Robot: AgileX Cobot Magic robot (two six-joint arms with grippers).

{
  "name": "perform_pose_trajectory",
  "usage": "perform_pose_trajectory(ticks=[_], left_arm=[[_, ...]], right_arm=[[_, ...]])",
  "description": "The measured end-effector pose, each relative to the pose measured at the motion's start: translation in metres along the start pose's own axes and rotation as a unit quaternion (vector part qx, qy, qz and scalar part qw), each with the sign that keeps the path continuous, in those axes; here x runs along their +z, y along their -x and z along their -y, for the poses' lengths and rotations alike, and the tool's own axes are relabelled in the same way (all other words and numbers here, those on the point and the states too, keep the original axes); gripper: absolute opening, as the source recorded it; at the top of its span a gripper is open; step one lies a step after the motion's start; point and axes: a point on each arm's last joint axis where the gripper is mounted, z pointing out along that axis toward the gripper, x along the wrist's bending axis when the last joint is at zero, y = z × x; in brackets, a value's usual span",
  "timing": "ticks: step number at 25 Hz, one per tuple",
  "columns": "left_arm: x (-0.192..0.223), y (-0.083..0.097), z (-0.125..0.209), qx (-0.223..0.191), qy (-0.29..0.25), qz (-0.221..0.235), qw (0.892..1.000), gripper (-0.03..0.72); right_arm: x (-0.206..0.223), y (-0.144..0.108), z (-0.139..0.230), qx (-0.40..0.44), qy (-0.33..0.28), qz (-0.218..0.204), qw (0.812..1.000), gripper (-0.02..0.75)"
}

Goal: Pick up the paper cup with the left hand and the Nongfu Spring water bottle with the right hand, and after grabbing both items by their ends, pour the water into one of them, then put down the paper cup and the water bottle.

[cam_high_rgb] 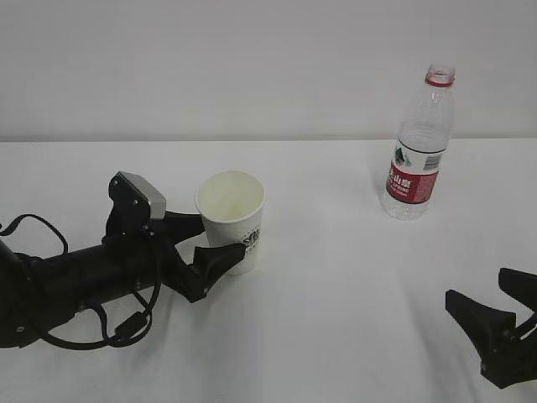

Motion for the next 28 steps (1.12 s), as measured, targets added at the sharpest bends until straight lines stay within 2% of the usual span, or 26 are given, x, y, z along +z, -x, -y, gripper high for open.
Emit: perform_pose_trajectory(ticks=[8,16,28], left_arm=[[0.0048,-0.0027,-0.0057,0.005,0.012,0.0,1.0,0.619],[0.005,-0.0003,-0.0055,0.012,0.01,0.014,1.0,0.52],[0.005,0.0014,-0.0051,0.016,0.008,0.023,1.0,0.507]], right_arm=[[0.0,-0.0006,0.0,-0.002,0.0,-0.004,1.0,0.587],[0.0,-0.0007,0.0,-0.002,0.0,-0.004,1.0,0.587],[0.0,-0.0008,0.0,-0.002,0.0,-0.005,1.0,0.587]])
